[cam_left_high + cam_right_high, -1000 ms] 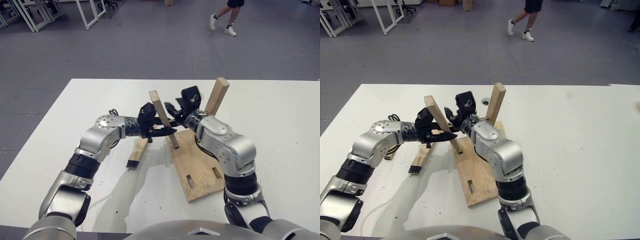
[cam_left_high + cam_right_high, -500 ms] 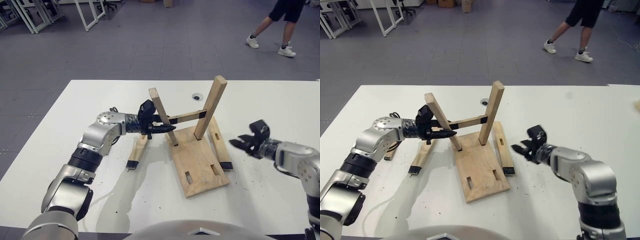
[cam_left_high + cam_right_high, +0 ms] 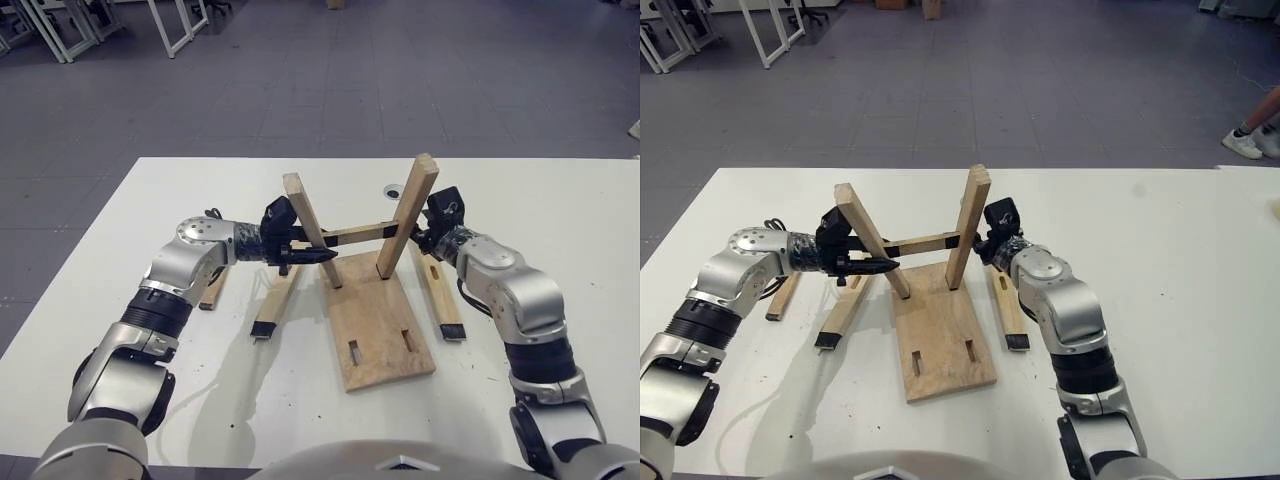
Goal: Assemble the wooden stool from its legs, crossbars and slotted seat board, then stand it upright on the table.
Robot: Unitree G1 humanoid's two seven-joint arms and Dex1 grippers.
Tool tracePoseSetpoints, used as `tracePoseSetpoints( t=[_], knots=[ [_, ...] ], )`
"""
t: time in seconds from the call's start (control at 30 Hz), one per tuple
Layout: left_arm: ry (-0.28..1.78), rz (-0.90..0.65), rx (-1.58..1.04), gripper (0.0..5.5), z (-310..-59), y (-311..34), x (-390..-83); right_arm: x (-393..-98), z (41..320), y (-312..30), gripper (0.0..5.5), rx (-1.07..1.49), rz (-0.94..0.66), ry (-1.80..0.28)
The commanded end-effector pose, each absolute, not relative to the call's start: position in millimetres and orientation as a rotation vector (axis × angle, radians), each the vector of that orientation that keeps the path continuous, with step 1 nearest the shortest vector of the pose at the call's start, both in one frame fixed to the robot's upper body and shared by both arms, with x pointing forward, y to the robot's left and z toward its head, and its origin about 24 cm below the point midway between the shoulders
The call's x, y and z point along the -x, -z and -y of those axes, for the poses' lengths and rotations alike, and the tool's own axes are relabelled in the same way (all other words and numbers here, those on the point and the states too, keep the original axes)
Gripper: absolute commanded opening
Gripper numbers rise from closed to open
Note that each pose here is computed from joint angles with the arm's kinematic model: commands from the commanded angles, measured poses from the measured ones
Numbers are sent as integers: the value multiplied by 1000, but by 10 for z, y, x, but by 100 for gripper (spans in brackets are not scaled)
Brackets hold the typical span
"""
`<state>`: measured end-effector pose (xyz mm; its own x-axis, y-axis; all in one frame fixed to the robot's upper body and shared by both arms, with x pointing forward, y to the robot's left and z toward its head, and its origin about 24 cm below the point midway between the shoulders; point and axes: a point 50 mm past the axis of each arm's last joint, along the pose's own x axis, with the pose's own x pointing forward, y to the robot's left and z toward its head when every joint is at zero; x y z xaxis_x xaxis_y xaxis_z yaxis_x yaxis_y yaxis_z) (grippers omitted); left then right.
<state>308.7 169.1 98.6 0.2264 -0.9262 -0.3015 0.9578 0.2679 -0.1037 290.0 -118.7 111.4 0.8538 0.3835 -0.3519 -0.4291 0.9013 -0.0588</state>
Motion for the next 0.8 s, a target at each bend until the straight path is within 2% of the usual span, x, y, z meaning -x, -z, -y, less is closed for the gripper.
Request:
tracePoseSetpoints(
  t=[0.03,0.1,0.17,0.3,0.4,0.53,0.63,0.8],
  knots=[
    [1287,-715,-181,204,-1701,-285,-2826,-2737,911,-1207,231,89,-313,-703],
    [1309,-702,-127,204,-1734,-287,-2816,-2707,1298,-1130,231,149,-367,-634],
    [1322,-699,-108,204,-1785,-270,-2809,-2610,1567,-1105,231,201,-423,-650],
    [1332,-678,-92,204,-1835,-260,-2849,-2297,1802,-1118,231,311,-587,-928],
    [1399,-616,-92,204,-1765,-305,-2878,-2223,1704,-1104,231,309,-583,-1094],
    [1474,-575,-147,204,-1662,-365,-2932,-2112,1379,-913,231,358,-554,-1298],
    [1508,-535,-165,204,-1554,-443,-3000,-2038,1203,-762,231,385,-538,-1368],
    [1511,-456,-196,204,-1469,-549,-3077,-1954,1289,-511,231,426,-593,-1344]
  ],
)
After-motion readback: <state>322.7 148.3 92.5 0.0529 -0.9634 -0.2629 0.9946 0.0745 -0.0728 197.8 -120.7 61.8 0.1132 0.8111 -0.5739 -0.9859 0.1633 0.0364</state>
